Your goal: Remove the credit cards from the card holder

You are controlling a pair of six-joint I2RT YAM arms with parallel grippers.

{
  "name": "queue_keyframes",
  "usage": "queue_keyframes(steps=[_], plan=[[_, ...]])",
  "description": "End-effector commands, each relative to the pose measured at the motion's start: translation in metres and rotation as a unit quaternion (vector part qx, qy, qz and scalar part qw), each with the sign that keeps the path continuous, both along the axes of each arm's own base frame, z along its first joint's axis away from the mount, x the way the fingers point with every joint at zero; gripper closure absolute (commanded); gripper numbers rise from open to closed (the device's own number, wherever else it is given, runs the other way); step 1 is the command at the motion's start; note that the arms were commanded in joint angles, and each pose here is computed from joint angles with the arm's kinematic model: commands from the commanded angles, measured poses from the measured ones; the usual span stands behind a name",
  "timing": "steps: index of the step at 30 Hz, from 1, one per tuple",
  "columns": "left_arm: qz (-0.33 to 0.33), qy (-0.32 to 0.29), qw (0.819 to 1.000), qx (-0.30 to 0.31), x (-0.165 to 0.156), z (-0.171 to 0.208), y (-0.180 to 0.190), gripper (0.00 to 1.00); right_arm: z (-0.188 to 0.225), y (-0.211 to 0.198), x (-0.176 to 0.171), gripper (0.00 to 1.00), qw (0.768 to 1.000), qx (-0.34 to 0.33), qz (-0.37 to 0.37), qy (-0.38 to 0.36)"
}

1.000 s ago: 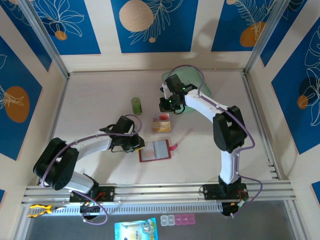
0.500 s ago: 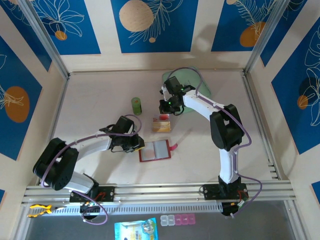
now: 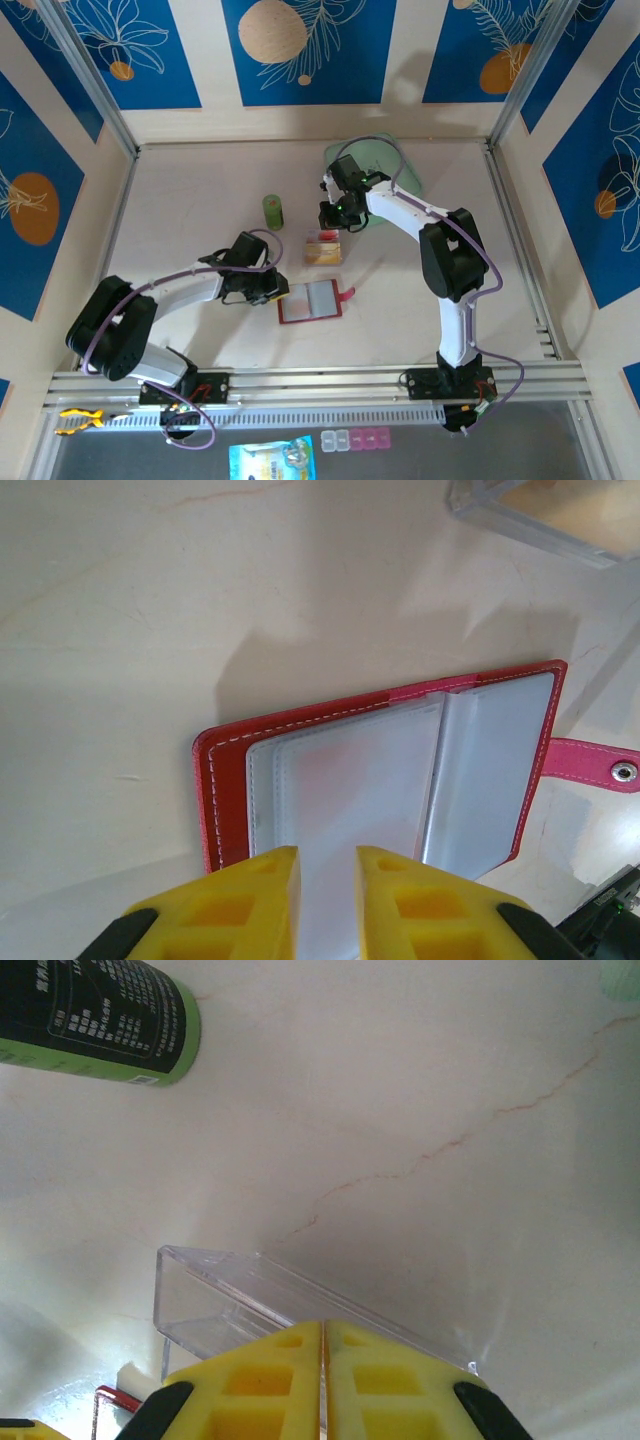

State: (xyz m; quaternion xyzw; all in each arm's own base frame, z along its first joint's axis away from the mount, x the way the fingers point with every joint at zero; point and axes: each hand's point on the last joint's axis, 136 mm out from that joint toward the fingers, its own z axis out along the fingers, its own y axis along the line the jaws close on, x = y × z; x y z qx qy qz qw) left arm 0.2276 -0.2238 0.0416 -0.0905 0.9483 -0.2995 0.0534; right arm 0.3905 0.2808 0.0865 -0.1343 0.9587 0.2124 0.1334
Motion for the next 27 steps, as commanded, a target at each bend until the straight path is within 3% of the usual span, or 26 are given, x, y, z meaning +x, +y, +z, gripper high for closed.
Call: queue_keyframes(steps=[1,12,16,21,27], plan=[[-0.007,0.003,1.0,0.0,-0.004,-0.001,0.004,0.79,0.005,0.003,-0.003,0.89,1.0,0.004,0.003,0.003],[-0.006,0.001,1.0,0.001,-0.005,-0.001,0.005,0.79,0.029,0.008,-0.01,0.89,1.0,0.022,0.006,-0.011],[-0.006,0.003,1.0,0.004,-0.007,-0.003,0.007,0.79,0.031,0.016,-0.033,0.89,0.999,0.038,0.015,0.002],[-0.006,0.005,1.0,0.005,-0.008,-0.005,0.008,0.8,0.024,0.026,-0.071,0.89,0.993,0.075,-0.002,0.091],[-0.005,0.006,1.0,0.012,-0.011,-0.01,0.013,0.81,0.011,0.039,-0.115,0.88,0.986,0.097,0.004,0.138]])
